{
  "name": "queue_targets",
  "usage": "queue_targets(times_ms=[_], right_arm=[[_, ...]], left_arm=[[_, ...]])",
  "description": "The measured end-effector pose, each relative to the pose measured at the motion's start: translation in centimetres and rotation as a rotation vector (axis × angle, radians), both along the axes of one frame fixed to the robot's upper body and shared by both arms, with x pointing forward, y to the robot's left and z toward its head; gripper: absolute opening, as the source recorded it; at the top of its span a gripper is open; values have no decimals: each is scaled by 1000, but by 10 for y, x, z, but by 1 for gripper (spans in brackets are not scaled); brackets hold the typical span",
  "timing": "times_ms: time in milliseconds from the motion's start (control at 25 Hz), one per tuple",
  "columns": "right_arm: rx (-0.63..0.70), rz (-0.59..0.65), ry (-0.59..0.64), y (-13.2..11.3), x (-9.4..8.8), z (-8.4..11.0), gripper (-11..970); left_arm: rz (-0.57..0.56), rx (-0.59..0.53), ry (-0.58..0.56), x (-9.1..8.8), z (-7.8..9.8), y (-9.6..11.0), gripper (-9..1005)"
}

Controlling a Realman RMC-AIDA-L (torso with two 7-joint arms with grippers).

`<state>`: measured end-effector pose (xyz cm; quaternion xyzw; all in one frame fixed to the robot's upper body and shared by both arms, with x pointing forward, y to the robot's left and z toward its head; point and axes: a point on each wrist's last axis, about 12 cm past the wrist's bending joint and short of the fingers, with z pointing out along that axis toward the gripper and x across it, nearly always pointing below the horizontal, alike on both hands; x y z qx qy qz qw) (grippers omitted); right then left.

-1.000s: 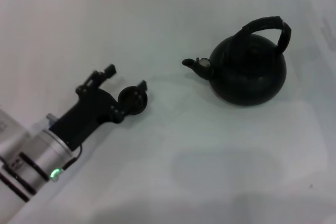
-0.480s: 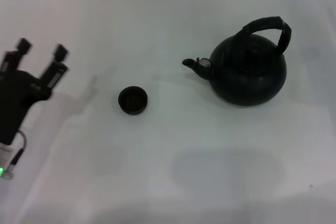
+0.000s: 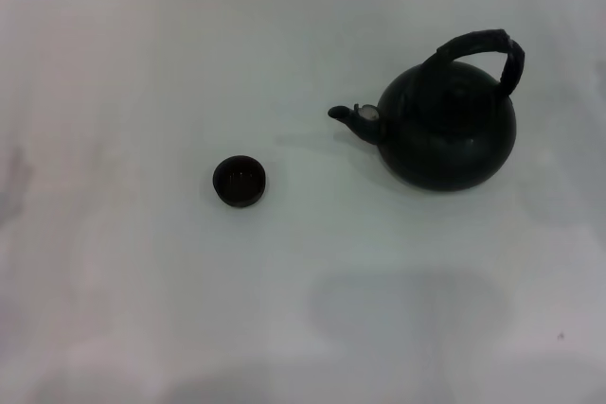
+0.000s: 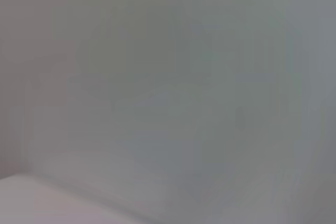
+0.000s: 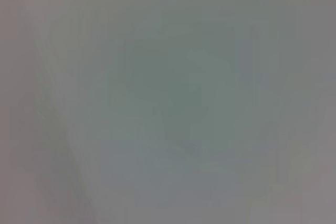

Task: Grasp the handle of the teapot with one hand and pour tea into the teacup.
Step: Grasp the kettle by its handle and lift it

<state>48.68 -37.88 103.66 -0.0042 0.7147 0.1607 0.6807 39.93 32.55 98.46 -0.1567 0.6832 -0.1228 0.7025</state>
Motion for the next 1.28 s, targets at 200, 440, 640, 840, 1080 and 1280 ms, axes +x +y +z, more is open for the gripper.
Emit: queue_targets(times_ms=[200,440,640,840,1080,1280], right_arm=[[-31,164,77,-6,-8,27,659],[-182,244,267,5,-6,58,657],[-276,326,463,22,-7,74,655],[-272,400,529,30,-8,80,654],[-245,413,544,38,-7,71,653],[-217,435,534,50,7,63,654]], left_arm=[[111,-44,81,-4,-9,20,893],[117,-16,90,0,-8,27,892],[112,-15,103,9,-8,28,892],[110,-7,123,15,-9,29,892],[106,-8,126,18,-9,28,893],[104,-7,123,20,-9,28,892]])
